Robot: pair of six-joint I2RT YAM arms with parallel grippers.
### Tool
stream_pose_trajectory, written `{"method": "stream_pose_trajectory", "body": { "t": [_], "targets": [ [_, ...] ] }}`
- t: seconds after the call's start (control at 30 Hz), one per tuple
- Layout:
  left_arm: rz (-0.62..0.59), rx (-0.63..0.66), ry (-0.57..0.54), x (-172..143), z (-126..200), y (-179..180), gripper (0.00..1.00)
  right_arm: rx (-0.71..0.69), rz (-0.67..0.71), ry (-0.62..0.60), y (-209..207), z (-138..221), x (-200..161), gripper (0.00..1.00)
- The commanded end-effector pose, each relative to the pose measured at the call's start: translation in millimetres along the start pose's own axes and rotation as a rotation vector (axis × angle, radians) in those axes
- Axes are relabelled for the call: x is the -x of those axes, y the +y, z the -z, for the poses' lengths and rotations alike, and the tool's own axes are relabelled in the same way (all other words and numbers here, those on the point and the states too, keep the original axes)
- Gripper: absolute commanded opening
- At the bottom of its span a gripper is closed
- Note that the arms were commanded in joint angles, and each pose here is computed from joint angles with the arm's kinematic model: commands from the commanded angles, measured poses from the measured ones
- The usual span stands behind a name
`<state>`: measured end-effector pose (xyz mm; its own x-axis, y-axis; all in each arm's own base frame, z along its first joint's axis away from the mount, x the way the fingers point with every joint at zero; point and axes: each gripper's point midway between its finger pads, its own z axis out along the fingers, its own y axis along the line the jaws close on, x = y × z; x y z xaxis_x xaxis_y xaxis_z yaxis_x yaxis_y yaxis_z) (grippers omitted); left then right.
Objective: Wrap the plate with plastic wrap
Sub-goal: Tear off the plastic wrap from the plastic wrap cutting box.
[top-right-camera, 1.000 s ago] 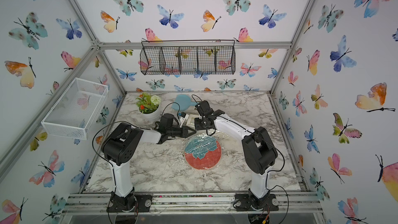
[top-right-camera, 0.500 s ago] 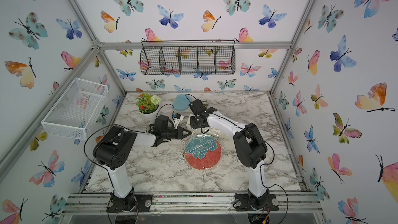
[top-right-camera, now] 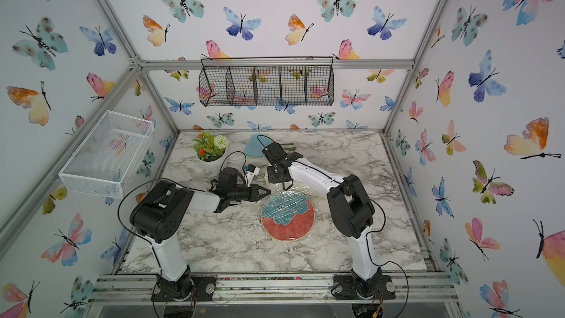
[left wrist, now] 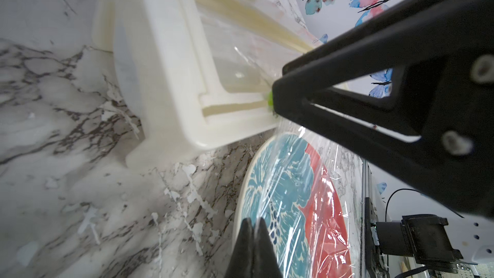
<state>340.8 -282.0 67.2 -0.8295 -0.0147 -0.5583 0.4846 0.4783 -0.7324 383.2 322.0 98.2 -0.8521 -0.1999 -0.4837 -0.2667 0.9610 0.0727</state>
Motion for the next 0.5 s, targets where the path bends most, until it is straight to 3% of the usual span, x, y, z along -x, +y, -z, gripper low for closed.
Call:
{"method": "stream_pose_trajectory", "body": {
  "t": [0.0, 0.23, 0.47],
  "targets": [
    [0.012, 0.007, -0.008, -1.7, 6.0, 1.9, 0.01, -0.152, 0.04, 0.091, -27.1, -13.3, -28.6, 0.3],
    [0.017, 0.008, -0.01, -0.1, 4.9, 2.7, 0.01, -0.152, 0.045, 0.083, -18.5, -16.7, -20.9, 0.35],
    [0.032, 0.03, -0.006, -4.9, 3.7, 10.3, 0.0, -0.212, 0.05, 0.101, -32.7, -16.5, -35.7, 0.25]
  ]
}}
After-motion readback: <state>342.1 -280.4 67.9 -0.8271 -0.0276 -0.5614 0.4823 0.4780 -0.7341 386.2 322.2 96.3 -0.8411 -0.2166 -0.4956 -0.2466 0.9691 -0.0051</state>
